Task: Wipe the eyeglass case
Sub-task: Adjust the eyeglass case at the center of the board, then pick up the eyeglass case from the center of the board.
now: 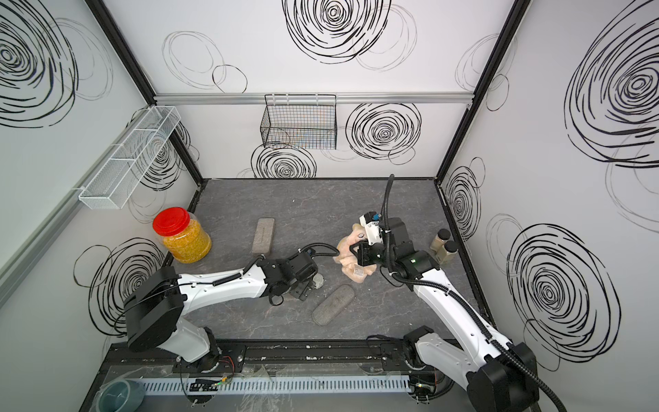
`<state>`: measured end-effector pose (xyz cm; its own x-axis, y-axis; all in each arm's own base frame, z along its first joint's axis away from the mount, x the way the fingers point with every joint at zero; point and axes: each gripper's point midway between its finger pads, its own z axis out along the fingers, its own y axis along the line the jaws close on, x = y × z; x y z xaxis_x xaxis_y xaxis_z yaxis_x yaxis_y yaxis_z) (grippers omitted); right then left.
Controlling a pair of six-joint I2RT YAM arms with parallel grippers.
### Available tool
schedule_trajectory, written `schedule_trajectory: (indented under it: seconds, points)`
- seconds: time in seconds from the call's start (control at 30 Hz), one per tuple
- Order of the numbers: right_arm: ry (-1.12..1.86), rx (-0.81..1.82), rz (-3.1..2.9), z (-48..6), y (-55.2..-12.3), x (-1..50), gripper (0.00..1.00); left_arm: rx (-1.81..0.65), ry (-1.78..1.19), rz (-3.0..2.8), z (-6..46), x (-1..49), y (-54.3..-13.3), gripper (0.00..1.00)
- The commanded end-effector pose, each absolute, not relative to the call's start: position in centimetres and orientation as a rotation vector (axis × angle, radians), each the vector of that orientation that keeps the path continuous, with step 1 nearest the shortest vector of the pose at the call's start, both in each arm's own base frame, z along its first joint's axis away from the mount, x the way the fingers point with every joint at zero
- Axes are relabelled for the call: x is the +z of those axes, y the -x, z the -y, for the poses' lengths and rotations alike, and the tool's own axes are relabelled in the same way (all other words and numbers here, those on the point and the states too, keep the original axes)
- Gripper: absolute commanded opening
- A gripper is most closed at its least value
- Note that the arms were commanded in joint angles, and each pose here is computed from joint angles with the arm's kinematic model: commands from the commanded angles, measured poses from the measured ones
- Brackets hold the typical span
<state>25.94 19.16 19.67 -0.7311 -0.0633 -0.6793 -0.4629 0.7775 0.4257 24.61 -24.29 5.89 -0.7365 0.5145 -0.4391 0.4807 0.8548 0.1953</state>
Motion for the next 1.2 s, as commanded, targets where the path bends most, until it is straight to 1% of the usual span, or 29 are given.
schedule_trajectory:
  seconds: [0.0, 0.13, 0.37, 0.53, 0.77, 0.9, 1.03, 1.17]
  points:
    - [0.396, 0.756, -2.298, -18.7, -25.5, 19.6, 0.00, 0.088, -0.747, -2.536, 25.2, 5.8, -25.6, 0.99]
    - [0.395, 0.773, -2.294, -18.7, -25.1, 19.5, 0.00, -0.002, -0.730, -2.566, 26.0, 5.3, -25.9, 0.99]
    - [0.392, 0.766, -2.303, -18.6, -25.0, 19.1, 0.00, -0.138, -0.717, -2.607, 25.8, 5.1, -25.5, 0.99]
    - [0.391, 0.773, -2.297, -18.7, -25.1, 19.0, 0.00, -0.304, -0.669, -2.665, 25.9, 5.0, -24.1, 0.99]
    - [0.390, 0.784, -2.297, -18.9, -25.2, 19.0, 0.00, -0.283, -0.525, -2.727, 24.4, 3.4, -22.8, 1.00]
    - [0.393, 0.783, -2.298, -18.9, -25.1, 19.0, 0.00, -0.276, -0.498, -2.735, 24.1, 3.2, -22.1, 0.99]
    - [0.391, 0.786, -2.293, -18.9, -25.1, 19.1, 0.00, -0.263, -0.491, -2.737, 24.0, 3.2, -21.3, 0.96]
    - [0.388, 0.802, -2.289, -19.0, -25.1, 19.1, 0.00, -0.256, -0.468, -2.723, 23.6, 3.0, -21.6, 0.91]
